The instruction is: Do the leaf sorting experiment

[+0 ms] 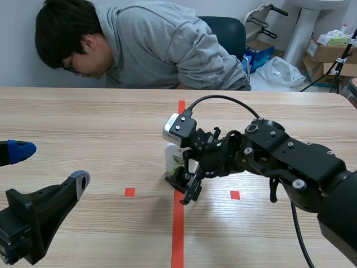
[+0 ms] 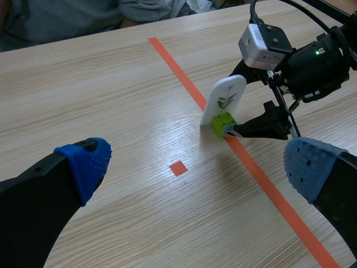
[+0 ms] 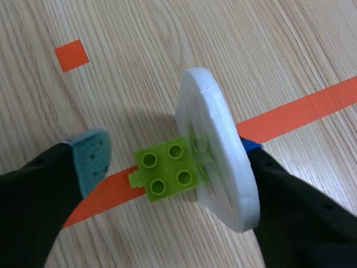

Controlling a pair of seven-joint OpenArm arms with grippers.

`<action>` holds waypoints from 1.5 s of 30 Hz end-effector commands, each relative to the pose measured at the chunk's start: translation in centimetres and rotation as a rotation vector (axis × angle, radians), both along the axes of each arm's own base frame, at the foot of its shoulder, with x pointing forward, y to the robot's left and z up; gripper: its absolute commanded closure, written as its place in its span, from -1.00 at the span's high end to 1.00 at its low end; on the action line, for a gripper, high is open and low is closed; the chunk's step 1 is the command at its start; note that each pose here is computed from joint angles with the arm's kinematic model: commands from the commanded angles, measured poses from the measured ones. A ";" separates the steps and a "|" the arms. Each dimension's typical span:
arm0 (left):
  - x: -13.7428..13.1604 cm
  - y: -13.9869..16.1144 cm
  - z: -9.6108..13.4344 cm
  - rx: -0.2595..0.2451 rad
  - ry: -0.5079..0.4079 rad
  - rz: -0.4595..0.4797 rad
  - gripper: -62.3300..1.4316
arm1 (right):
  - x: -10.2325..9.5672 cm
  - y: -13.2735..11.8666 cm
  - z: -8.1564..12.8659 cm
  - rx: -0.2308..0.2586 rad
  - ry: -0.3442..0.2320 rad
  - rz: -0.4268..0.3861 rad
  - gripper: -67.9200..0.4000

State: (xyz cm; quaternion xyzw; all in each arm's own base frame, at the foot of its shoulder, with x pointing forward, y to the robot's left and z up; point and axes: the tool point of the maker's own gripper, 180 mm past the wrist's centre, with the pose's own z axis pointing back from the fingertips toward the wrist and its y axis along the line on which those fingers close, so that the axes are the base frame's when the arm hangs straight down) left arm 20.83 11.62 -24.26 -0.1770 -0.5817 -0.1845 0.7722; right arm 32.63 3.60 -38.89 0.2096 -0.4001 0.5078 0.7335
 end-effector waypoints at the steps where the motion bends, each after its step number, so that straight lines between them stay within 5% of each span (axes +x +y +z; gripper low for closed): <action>1: 0.3 -0.2 1.0 -0.012 -0.034 -0.005 1.00 | 1.4 0.2 1.9 0.033 -0.050 -0.004 -0.16; 13: 0.3 -0.2 1.0 -0.012 -0.034 -0.005 1.00 | 1.4 0.2 2.0 0.037 -0.052 -0.005 -0.92; 19: 0.3 -0.2 1.0 -0.012 -0.034 -0.005 1.00 | 1.6 0.0 2.0 0.023 -0.047 -0.015 -0.94; 22: 0.3 -0.2 1.0 -0.012 -0.034 -0.005 1.00 | 2.6 -1.2 2.8 0.033 -0.047 -0.086 -0.94; 28: 0.3 -0.2 1.0 -0.012 -0.033 -0.005 1.00 | 5.4 -8.4 6.1 0.059 -0.107 -0.335 -0.94; 35: 0.3 -0.2 1.1 -0.016 -0.034 -0.004 1.00 | 7.2 -21.0 8.0 0.109 -0.122 -0.722 -0.94; 39: 0.3 -0.2 1.2 -0.017 -0.037 -0.004 1.00 | 7.7 -26.8 9.6 0.110 -0.172 -0.870 -0.94; 45: 0.3 -0.2 1.2 -0.018 -0.038 -0.003 1.00 | 8.2 -31.6 9.9 0.096 -0.227 -1.014 -0.95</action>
